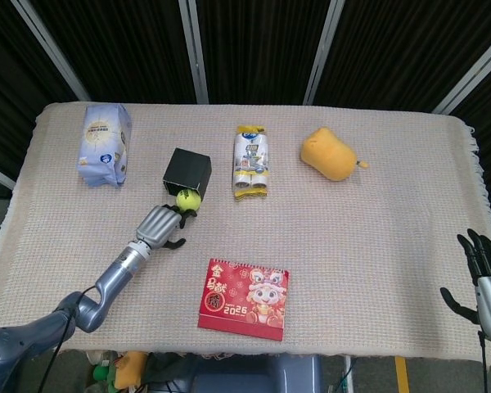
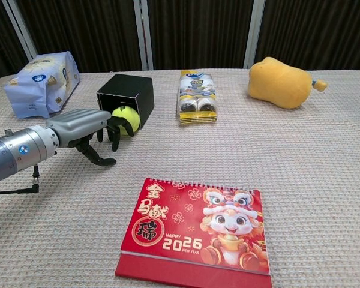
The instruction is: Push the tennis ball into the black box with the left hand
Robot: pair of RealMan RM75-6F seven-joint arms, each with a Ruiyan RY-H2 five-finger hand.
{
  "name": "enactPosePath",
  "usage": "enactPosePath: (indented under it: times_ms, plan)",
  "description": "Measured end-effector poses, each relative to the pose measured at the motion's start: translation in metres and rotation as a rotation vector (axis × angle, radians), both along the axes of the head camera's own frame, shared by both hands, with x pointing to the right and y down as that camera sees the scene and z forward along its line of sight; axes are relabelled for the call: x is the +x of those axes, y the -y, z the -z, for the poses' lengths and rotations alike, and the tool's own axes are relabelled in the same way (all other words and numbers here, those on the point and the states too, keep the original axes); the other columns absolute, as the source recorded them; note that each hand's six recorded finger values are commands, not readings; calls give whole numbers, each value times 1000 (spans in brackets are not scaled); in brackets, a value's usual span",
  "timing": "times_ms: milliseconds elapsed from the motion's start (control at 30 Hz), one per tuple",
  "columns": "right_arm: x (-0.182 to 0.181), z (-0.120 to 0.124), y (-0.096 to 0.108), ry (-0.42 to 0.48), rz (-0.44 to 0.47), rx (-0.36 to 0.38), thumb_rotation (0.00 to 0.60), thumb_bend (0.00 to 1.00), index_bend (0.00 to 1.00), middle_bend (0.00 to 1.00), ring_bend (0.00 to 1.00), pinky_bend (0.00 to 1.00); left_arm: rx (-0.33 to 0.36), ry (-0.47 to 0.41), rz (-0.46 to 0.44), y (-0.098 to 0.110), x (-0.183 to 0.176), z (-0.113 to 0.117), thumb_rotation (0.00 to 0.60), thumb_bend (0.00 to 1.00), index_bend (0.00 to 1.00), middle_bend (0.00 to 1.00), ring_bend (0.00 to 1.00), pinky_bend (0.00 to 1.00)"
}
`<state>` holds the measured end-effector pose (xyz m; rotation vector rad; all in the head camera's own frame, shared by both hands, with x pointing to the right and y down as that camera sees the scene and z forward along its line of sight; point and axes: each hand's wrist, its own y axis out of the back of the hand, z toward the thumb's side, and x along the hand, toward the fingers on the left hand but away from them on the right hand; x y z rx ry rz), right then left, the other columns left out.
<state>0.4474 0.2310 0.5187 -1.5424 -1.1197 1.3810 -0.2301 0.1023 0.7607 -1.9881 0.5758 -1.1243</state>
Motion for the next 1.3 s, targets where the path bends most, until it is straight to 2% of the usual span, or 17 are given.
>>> enactPosePath:
  times_ms: [367, 567, 733, 1100, 1300]
  plan:
    - [0, 0, -1, -3, -2, -1, 600, 289, 0, 0, 0, 20, 58, -9, 31, 27, -1, 7, 600, 243, 224, 310, 136, 224]
    - [1, 2, -1, -2, -7, 5, 600, 290, 0, 0, 0, 20, 83, 28, 50, 37, -7, 5, 600, 243, 204, 232, 56, 113]
    - [2, 4, -2, 0, -8, 11, 600, 290, 0, 0, 0, 20, 91, 83, 61, 40, -13, -1, 600, 242, 200, 220, 49, 98]
    - [1, 3, -2, -4, -8, 11, 600, 289, 0, 0, 0, 20, 89, 163, 102, 43, -28, -6, 600, 226, 114, 152, 40, 43]
    - [1, 3, -2, -8, -7, 10, 600, 290, 0, 0, 0, 20, 80, 151, 106, 40, -29, -1, 600, 198, 110, 146, 40, 45]
